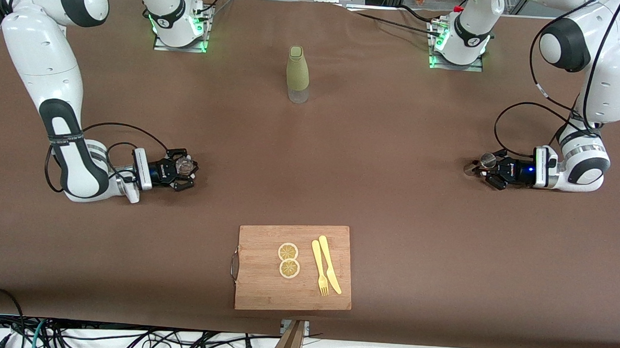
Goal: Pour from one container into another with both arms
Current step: 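Lift the glass with the right gripper while the left gripper lifts the steel cup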
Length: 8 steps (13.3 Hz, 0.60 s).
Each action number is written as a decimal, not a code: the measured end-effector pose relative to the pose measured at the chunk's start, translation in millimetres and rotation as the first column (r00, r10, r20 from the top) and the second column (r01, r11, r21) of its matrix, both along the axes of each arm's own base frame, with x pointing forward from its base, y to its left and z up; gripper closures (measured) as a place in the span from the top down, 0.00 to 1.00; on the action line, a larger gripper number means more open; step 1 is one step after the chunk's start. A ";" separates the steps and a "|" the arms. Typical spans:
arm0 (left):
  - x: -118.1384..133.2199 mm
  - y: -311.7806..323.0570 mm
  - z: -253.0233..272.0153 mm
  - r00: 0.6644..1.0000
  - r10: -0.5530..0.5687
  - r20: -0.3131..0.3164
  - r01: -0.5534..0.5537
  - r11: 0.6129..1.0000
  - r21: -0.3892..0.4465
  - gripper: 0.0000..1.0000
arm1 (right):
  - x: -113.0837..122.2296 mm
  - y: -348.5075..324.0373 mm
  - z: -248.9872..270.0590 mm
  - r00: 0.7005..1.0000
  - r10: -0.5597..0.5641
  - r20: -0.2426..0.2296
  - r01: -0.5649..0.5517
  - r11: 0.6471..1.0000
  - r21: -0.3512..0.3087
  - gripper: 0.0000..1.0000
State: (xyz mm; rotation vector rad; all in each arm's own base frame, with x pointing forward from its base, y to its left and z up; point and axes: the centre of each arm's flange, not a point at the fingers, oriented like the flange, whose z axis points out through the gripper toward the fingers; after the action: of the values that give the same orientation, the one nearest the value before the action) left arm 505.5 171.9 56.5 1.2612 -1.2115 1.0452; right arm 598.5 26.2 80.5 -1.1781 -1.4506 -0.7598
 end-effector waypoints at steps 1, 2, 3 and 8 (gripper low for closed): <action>7.6 -6.4 7.3 1.000 -0.001 0.012 0.001 1.000 -0.003 0.22 | 2.1 5.3 2.8 1.000 -0.009 -0.001 0.009 1.000 0.019 0.13; 17.0 -15.9 16.6 1.000 -0.006 0.024 0.007 1.000 -0.007 0.22 | 4.2 12.2 5.8 1.000 -0.015 -0.004 0.015 0.999 0.035 0.13; 27.5 -29.7 25.4 0.999 -0.011 0.037 0.011 1.000 -0.014 0.22 | 7.0 20.4 9.6 1.000 -0.018 -0.010 0.019 0.999 0.049 0.13; 86.3 -144.9 47.9 0.998 0.013 0.064 -0.012 1.000 -0.018 0.22 | 33.8 66.7 45.2 0.996 -0.031 -0.081 0.037 0.997 0.075 0.13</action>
State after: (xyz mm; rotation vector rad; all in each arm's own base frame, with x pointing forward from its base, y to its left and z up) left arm 591.8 27.1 104.4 1.2313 -1.2419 1.1107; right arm 632.3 92.9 125.7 -1.1647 -1.3278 -0.7767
